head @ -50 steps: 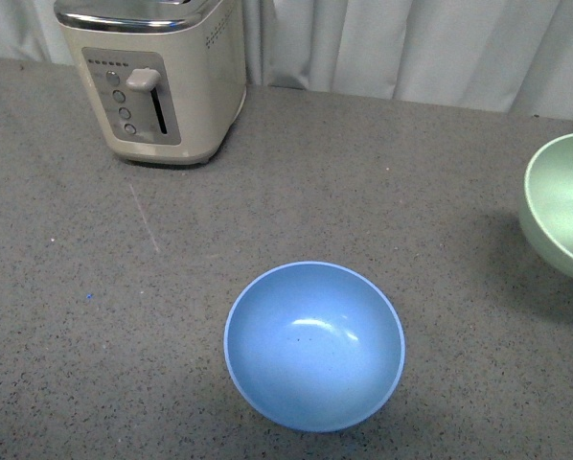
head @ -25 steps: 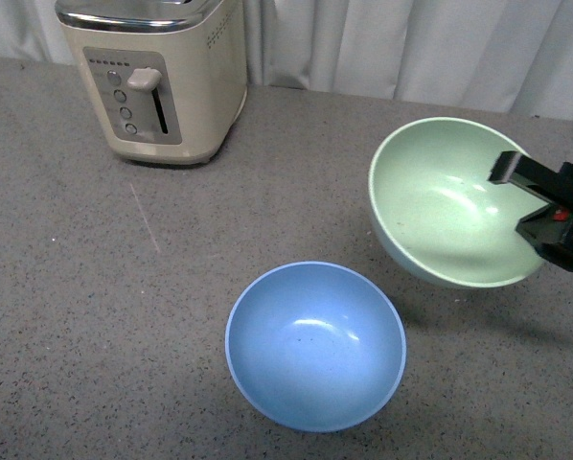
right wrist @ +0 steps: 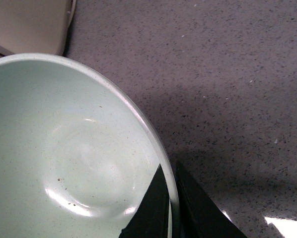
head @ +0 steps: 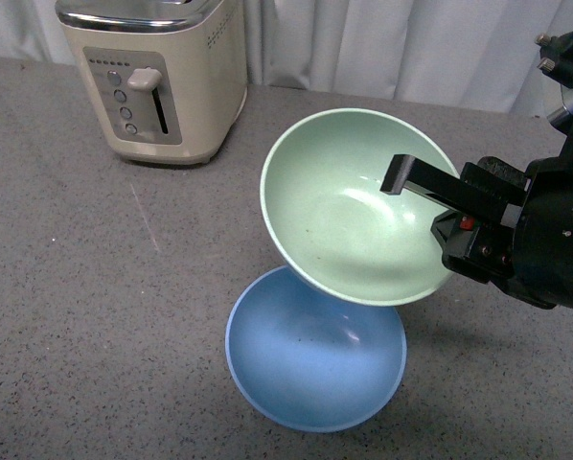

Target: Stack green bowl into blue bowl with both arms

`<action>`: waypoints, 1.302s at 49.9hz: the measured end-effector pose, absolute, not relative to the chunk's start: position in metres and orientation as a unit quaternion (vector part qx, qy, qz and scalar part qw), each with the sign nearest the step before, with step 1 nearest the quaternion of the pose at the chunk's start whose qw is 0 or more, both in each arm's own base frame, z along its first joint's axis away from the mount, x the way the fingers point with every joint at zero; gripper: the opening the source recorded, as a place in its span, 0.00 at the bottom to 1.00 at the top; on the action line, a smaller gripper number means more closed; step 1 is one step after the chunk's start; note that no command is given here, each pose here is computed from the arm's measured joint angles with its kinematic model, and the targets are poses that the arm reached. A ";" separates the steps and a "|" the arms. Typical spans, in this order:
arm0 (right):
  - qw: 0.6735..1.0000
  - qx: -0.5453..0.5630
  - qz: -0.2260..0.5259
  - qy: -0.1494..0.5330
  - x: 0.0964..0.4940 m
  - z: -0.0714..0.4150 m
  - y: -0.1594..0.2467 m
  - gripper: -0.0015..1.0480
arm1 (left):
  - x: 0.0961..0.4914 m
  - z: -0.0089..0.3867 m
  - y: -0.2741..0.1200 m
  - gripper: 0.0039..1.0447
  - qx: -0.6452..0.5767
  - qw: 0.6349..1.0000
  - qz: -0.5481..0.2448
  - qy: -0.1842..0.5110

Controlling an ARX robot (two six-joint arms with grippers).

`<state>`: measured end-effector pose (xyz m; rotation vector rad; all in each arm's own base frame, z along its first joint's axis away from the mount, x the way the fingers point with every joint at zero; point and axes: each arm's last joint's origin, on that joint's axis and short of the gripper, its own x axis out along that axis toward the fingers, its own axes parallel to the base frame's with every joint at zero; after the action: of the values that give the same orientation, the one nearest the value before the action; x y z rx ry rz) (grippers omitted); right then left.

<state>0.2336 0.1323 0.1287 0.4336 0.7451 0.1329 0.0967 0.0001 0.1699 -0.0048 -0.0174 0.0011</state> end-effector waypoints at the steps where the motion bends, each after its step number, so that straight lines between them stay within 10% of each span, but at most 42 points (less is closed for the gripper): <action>1: 0.907 0.210 0.066 0.360 0.233 0.129 0.133 0.02 | 0.097 0.170 0.000 0.94 -0.002 1.000 0.001 -0.009; 37: 0.901 0.188 0.069 0.384 0.211 0.126 0.143 0.02 | 0.097 0.170 0.000 0.94 -0.002 1.000 0.001 -0.009; 62: 0.913 0.182 0.036 0.363 0.219 0.133 0.126 0.93 | 0.097 0.170 0.000 0.94 -0.002 1.000 0.001 -0.009; 65: 0.921 0.176 0.015 0.348 0.224 0.137 0.115 0.91 | 0.097 0.170 0.000 0.94 -0.002 1.000 0.001 -0.009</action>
<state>0.2242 0.1154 0.1365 0.3614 0.7148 0.0300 0.0967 0.0001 0.1699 -0.0048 -0.0174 0.0011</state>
